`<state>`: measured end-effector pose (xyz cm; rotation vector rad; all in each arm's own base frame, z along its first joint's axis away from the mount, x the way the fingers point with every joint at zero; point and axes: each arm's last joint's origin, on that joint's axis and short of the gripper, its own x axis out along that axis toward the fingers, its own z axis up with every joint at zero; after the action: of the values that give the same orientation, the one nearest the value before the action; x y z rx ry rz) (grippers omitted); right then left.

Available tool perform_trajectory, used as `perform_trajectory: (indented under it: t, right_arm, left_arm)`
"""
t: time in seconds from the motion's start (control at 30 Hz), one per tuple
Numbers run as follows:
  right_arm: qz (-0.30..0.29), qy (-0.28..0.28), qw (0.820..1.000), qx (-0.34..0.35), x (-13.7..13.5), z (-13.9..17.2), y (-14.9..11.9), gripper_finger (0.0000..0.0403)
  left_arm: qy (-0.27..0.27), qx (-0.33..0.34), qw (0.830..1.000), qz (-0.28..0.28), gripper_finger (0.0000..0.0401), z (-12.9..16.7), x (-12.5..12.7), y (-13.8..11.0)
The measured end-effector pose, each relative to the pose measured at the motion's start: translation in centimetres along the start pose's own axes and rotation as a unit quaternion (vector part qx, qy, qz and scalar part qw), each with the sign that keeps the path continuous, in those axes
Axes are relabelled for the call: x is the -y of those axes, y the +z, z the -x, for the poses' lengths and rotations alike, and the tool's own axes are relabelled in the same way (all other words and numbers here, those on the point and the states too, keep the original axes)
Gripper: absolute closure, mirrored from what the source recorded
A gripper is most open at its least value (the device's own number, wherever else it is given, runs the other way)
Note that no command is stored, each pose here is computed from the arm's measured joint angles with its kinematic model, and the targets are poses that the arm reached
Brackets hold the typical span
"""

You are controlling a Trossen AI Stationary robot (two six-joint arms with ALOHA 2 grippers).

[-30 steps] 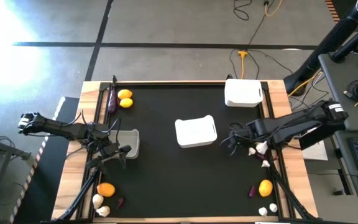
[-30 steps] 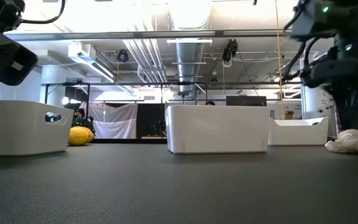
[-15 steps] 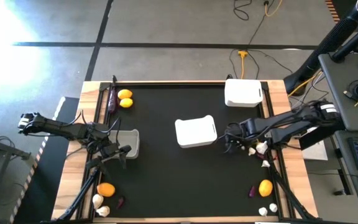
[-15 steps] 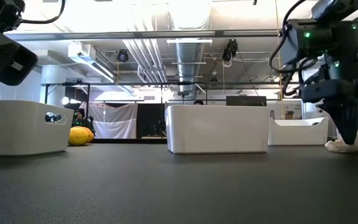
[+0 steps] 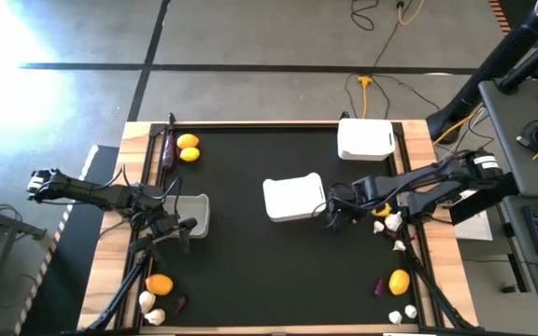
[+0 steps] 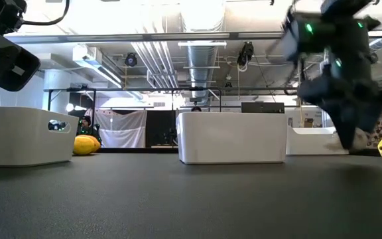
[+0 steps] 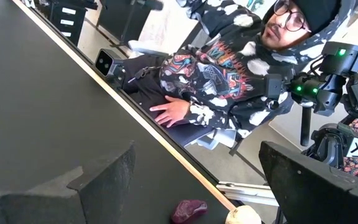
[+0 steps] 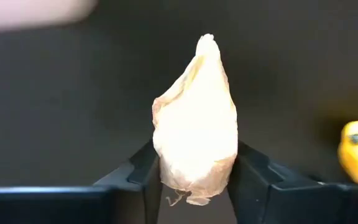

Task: Sort produce into baskets
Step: Put the white garlic into the bottom white bin

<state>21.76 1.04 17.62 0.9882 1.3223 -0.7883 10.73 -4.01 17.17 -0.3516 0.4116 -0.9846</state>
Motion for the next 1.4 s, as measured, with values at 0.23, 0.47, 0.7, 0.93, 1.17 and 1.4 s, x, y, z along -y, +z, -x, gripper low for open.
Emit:
perform_trajectory:
  t: [0.23,0.47,0.7,0.93,1.17,1.4]
  right_arm:
    - [0.017,0.027,0.998,0.06,-3.0,7.4,0.9,0.028]
    - [0.06,0.079,0.977,0.191,-6.4,11.4,2.6,0.0262]
    - [0.103,0.035,0.979,0.173,-9.6,8.8,5.1,0.0267]
    - [0.114,-0.025,0.99,0.078,-10.4,2.7,9.3,0.0256]
    - [0.128,-0.046,0.991,0.003,-10.7,-1.4,11.9,0.0255]
    - [0.155,-0.052,0.986,-0.01,-11.6,-2.4,12.7,0.0223]
  left_arm:
    - [0.0,0.0,1.0,0.0,0.0074,0.0,0.0,0.0]
    - [0.0,0.0,1.0,0.0,0.0074,0.0,0.0,0.0]
    - [0.0,-0.001,1.0,0.001,0.0074,0.0,0.0,0.0]
    - [0.0,-0.001,1.0,0.002,0.0074,0.0,0.0,0.0]
    - [0.001,-0.002,1.0,0.002,0.0074,0.0,-0.1,0.0]
    - [0.001,-0.002,1.0,0.002,0.0074,0.0,-0.1,0.0]
